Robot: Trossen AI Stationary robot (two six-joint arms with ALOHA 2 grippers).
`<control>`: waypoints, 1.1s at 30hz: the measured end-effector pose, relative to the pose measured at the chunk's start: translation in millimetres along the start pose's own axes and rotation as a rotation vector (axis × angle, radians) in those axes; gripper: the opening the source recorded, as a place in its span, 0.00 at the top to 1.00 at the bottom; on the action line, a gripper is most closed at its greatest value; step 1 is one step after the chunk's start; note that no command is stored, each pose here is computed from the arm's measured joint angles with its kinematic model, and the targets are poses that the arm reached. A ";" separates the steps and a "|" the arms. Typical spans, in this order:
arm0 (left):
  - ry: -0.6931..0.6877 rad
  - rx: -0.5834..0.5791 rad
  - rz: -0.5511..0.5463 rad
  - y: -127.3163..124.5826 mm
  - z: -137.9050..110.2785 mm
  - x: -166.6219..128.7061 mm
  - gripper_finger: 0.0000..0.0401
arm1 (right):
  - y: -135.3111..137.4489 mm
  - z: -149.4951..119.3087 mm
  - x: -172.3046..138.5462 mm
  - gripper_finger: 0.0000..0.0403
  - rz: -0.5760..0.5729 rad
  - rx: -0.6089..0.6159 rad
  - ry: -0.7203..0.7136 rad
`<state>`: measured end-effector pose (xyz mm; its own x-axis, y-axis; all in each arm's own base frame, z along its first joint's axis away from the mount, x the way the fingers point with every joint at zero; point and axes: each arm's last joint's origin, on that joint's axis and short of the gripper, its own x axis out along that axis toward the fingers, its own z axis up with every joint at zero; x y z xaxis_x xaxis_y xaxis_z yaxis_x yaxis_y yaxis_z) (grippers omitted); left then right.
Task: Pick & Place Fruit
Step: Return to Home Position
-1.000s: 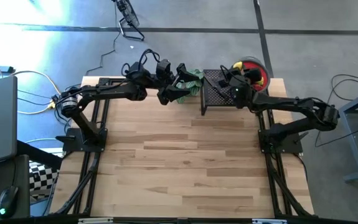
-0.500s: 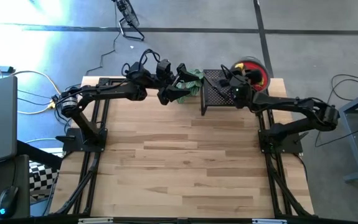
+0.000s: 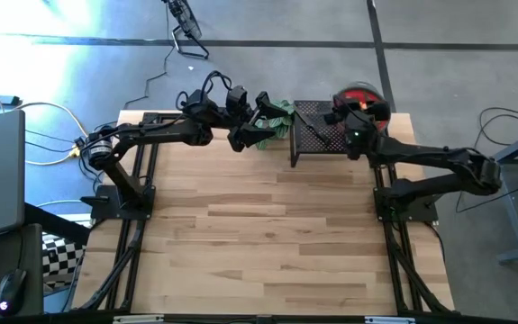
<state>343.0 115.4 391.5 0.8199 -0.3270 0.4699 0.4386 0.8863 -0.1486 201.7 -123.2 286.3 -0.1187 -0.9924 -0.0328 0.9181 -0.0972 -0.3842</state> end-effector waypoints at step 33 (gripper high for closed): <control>0.189 0.024 0.013 9.4 -17.5 -3.5 0.78 | 4.8 24.6 -73.8 0.78 1.017 0.120 -0.373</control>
<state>350.7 119.2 373.3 0.8811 -0.3689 0.2961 0.4201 0.8979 -0.1315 224.2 -52.3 309.6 0.8208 -0.5711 0.0057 0.5553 0.7957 -0.2421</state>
